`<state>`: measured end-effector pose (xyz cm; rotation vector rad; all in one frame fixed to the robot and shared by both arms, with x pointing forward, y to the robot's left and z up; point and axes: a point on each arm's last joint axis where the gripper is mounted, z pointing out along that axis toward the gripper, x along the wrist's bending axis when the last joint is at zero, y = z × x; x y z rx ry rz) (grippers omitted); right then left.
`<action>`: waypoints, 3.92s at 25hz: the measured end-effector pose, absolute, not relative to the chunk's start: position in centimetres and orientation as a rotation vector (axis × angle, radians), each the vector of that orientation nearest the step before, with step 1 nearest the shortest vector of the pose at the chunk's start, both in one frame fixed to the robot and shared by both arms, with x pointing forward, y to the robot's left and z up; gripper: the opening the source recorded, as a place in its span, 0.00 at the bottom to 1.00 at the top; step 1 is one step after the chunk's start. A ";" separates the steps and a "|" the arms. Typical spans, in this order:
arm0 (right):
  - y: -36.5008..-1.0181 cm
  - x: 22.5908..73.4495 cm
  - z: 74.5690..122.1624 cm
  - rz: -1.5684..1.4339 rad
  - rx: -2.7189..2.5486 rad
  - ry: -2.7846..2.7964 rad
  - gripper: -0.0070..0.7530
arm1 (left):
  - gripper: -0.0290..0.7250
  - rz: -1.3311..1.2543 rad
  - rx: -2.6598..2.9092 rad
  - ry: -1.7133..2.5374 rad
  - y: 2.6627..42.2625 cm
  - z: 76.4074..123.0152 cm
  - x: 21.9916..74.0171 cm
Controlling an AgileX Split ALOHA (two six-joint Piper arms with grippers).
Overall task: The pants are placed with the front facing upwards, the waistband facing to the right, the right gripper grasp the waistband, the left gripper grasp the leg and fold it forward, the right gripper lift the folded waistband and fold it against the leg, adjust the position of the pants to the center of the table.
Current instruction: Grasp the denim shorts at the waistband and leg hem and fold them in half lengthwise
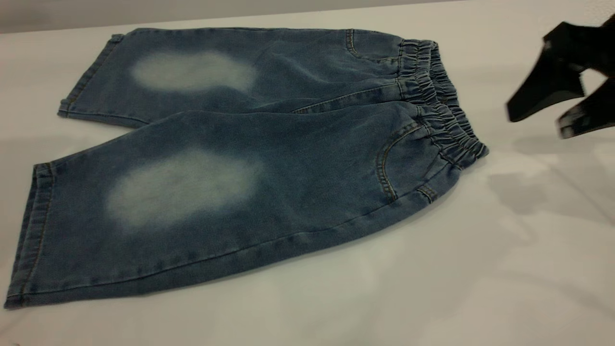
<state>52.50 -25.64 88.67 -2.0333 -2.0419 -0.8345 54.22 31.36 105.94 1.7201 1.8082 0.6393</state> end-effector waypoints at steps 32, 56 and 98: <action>-25.2 54.3 82.0 -0.921 -2.058 -1.899 0.68 | 0.70 0.642 1.718 1.807 31.4 106.0 54.2; -24.2 54.7 79.4 -0.997 -1.963 -1.784 0.47 | 0.70 0.639 1.714 1.808 31.4 106.0 54.2; -24.4 56.2 84.2 -1.034 -1.920 -1.940 0.05 | 0.70 0.036 2.329 1.833 25.2 101.3 51.0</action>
